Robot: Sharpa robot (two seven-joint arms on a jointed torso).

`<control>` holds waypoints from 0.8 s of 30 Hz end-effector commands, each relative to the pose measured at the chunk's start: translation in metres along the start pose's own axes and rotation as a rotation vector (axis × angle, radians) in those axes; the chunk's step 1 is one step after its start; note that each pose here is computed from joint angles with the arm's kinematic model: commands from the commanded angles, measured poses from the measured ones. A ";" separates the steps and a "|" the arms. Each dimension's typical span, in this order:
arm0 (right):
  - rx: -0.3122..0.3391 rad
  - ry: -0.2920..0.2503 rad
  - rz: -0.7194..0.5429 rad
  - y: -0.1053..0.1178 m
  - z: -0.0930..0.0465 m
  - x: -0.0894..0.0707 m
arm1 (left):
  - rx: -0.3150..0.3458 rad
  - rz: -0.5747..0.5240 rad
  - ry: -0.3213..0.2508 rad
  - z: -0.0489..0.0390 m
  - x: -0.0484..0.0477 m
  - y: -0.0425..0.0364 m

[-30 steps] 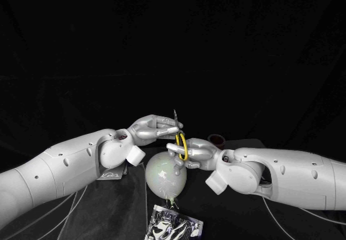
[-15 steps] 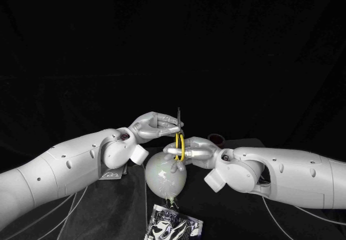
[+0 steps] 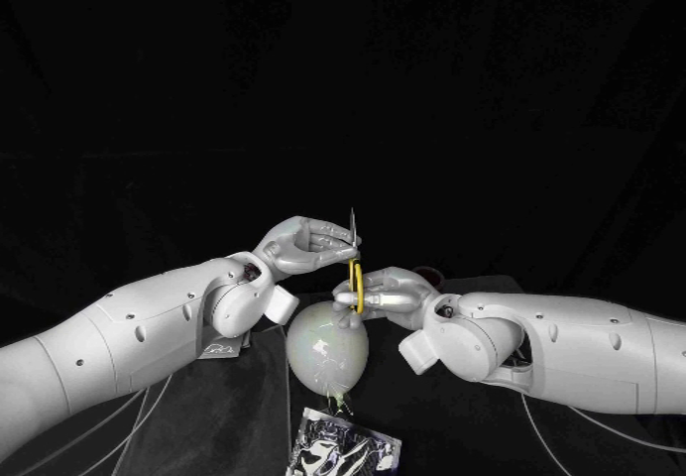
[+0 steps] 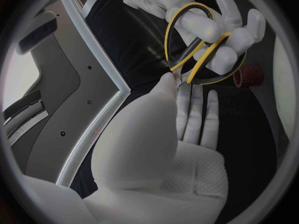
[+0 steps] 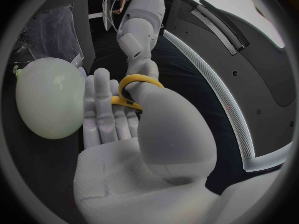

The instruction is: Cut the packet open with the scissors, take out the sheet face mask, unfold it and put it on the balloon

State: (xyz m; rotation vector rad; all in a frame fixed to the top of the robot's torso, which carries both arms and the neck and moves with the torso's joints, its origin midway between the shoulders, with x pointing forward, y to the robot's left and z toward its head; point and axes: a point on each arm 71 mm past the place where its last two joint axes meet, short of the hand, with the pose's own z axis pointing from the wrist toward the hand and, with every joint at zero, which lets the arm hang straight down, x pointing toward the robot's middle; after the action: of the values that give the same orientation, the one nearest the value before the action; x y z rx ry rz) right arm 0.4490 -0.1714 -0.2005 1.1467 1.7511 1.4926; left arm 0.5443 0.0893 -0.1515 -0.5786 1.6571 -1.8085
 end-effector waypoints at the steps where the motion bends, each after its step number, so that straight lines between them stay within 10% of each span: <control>1: -0.016 -0.043 -0.022 0.003 0.000 0.003 | 0.031 0.066 -0.087 0.0005 -0.0063 -0.0025; 24: -0.023 -0.002 -0.010 0.003 0.003 0.012 | 0.031 0.054 -0.182 0.0028 -0.0111 -0.0023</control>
State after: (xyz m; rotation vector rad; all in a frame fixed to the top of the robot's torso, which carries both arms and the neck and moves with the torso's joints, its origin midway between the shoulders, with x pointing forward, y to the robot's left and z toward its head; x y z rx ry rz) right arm 0.4490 -0.1637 -0.1977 1.1456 1.7335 1.4605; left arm 0.5497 0.0906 -0.1519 -0.6123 1.5665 -1.7110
